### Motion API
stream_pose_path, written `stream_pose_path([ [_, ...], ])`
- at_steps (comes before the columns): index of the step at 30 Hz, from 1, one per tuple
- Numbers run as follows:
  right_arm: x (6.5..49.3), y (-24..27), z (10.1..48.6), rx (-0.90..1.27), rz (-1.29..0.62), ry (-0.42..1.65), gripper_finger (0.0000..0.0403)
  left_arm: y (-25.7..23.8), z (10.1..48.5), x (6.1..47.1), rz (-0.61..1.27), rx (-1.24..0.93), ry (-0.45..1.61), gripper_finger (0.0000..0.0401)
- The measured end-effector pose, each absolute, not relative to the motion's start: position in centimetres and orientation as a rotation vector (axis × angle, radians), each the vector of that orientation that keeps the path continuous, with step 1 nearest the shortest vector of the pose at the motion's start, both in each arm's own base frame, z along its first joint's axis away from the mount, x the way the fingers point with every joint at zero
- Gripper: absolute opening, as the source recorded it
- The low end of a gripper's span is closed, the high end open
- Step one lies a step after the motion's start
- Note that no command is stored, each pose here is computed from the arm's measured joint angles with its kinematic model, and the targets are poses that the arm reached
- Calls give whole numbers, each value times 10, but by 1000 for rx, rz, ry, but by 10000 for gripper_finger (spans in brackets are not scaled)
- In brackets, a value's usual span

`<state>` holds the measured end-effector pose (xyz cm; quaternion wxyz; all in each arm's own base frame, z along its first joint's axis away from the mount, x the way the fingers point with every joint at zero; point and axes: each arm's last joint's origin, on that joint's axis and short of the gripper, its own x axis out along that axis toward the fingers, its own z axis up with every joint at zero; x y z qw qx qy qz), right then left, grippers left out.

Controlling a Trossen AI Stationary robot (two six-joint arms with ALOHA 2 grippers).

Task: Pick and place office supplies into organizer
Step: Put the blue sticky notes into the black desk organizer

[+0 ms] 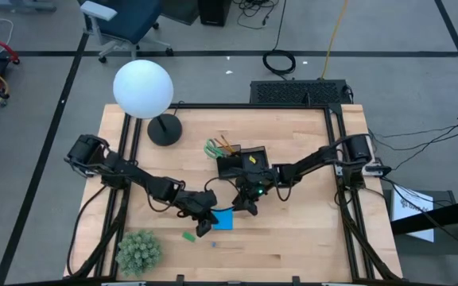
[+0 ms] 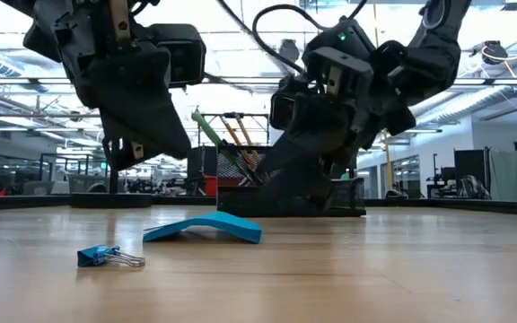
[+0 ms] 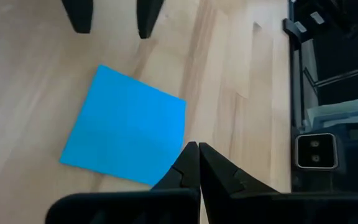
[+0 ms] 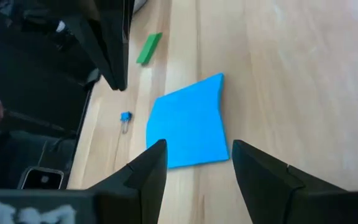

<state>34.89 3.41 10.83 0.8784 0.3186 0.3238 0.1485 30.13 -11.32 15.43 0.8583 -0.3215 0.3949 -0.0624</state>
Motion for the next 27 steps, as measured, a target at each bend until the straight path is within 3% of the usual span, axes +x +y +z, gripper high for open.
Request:
stream_pose_path([
  [16, 369, 21, 121, 554, 351, 669, 171, -132, 159, 294, -189, -657, 825, 0],
  [27, 406, 19, 102, 647, 403, 709, 171, -130, 160, 295, -218, -674, 828, 0],
])
